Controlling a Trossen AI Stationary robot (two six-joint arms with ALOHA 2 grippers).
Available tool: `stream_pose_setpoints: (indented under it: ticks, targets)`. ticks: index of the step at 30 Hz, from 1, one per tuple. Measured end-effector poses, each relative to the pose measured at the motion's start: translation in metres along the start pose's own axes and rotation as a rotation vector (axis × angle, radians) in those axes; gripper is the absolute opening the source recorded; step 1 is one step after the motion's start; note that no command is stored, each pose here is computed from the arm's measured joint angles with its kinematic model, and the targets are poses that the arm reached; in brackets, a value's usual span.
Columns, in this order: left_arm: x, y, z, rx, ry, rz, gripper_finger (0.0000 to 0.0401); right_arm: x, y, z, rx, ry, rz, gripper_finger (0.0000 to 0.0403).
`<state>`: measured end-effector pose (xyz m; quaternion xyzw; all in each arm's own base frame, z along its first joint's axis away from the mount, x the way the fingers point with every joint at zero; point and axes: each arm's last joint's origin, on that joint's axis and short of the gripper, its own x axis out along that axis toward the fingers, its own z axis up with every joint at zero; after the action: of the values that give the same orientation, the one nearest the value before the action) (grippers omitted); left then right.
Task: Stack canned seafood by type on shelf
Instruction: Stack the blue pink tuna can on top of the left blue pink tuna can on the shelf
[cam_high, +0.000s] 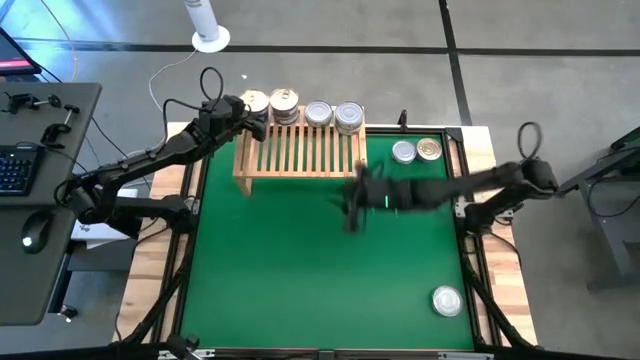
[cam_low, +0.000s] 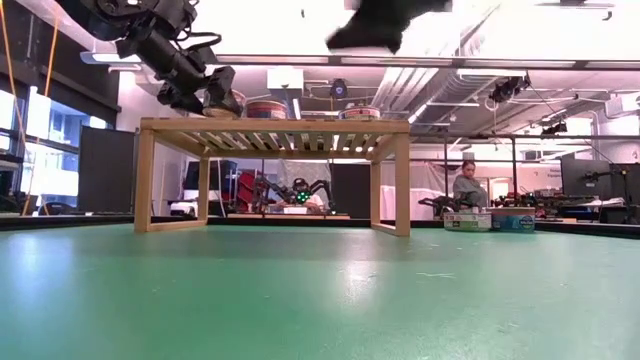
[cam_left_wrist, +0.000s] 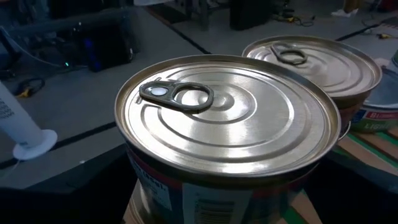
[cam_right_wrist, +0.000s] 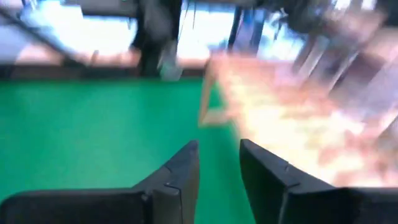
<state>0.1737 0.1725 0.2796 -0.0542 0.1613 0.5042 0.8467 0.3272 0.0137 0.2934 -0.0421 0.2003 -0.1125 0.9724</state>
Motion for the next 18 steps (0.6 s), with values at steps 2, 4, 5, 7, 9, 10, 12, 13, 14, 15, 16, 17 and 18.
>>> stream_pose_setpoints:
  ticks: [2,4,5,7,9,10,12,13,14,15,16,17,18]
  targets:
    - [0.000,0.000,0.000,0.013,0.002,0.001,0.0391,0.006,-0.036,0.032,-0.041,-0.066,0.001,0.0113]
    - [0.000,0.000,0.000,0.020,0.002,0.005,0.0391,0.018,-0.074,0.056,-0.053,-0.115,0.041,0.0111]
    - [0.000,0.000,0.000,0.020,0.001,0.005,0.0391,0.028,-0.092,0.063,-0.053,-0.122,0.074,0.0108]
    - [0.000,0.000,0.000,0.033,0.002,0.005,0.0391,0.049,-0.126,0.077,-0.046,-0.135,0.134,0.0100]
    - [0.000,0.000,0.000,0.044,0.002,0.006,0.0391,0.071,-0.155,0.088,-0.055,-0.138,0.163,0.0090]
    - [0.000,0.000,0.000,0.046,0.002,0.006,0.0391,0.081,-0.168,0.094,-0.070,-0.139,0.172,0.0085]
    - [0.000,0.000,0.000,0.053,0.001,0.005,0.0391,0.103,-0.191,0.099,-0.088,-0.122,0.170,0.0074]
    - [0.000,0.000,0.000,0.056,0.002,0.004,0.0391,0.112,-0.202,0.101,-0.095,-0.116,0.170,0.0068]
    - [0.000,0.000,0.000,0.062,0.001,0.004,0.0391,0.122,-0.211,0.102,-0.098,-0.116,0.174,0.0061]
    - [0.000,0.000,0.000,0.070,0.001,0.004,0.0391,0.130,-0.219,0.102,-0.103,-0.116,0.178,0.0053]
    - [0.000,0.000,0.000,0.072,0.002,0.004,0.0391,0.138,-0.227,0.103,-0.104,-0.119,0.186,0.0046]
    - [0.000,0.000,0.000,0.072,0.002,0.004,0.0391,0.144,-0.234,0.102,-0.102,-0.125,0.194,0.0037]
    - [0.000,0.000,0.000,0.073,0.001,0.004,0.0391,0.152,-0.238,0.098,-0.102,-0.130,0.203,0.0029]
